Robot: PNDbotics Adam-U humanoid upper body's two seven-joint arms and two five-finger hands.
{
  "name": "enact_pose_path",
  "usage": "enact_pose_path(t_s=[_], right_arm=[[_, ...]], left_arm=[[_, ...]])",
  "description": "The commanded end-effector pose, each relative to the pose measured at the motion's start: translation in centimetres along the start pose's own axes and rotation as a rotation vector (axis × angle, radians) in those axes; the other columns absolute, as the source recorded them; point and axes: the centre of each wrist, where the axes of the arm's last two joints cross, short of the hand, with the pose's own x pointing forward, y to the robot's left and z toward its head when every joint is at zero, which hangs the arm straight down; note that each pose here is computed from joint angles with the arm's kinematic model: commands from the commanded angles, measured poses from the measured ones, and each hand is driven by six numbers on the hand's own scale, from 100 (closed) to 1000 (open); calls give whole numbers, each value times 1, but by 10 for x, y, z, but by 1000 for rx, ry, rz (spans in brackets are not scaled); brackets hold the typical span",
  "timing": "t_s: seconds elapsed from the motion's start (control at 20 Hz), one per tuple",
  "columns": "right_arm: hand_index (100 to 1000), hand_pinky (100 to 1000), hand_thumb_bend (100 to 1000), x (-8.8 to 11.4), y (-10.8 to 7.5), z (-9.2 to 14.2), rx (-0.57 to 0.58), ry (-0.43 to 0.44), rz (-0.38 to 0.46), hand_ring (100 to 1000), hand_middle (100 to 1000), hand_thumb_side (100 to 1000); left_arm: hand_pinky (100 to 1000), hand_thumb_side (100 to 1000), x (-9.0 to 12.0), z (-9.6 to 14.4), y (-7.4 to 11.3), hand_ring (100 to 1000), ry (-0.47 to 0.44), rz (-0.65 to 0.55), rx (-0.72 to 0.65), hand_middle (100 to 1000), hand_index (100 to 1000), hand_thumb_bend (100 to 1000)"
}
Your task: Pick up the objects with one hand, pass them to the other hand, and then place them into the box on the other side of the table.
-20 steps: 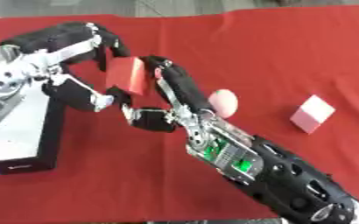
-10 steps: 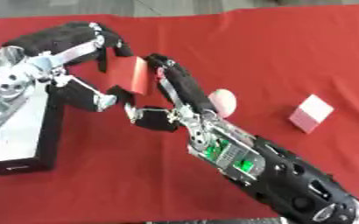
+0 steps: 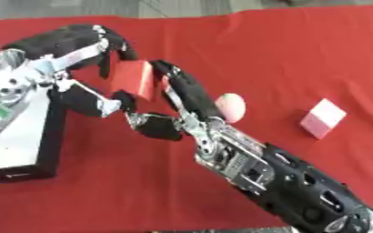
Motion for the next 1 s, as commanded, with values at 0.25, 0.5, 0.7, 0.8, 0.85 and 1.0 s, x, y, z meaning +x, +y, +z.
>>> enact_pose_path(t_s=[0.25, 0.5, 0.7, 0.8, 0.85, 1.0], right_arm=[[910, 760, 100, 7, -7, -1, -15, -26, 32, 792, 806, 393], [912, 761, 100, 5, -8, 0, -23, -12, 43, 792, 806, 383], [910, 758, 100, 4, -9, 0, -28, 0, 45, 789, 802, 378], [909, 758, 100, 3, -9, 1, -32, 7, 44, 788, 801, 374], [910, 758, 100, 2, -10, 1, -34, 9, 45, 788, 801, 373], [914, 760, 100, 3, -11, 1, -40, 5, 44, 790, 803, 374]], left_arm=[[646, 100, -12, 8, 10, 458, 57, -57, -18, 225, 311, 112], [642, 100, -19, 12, 9, 454, 89, -67, -32, 206, 302, 131], [635, 100, -25, 16, 8, 448, 113, -69, -40, 188, 295, 153], [633, 100, -28, 18, 7, 446, 125, -70, -48, 183, 294, 161], [633, 100, -30, 19, 6, 445, 132, -71, -51, 180, 294, 165], [629, 100, -36, 22, 3, 440, 154, -69, -58, 169, 293, 171]])
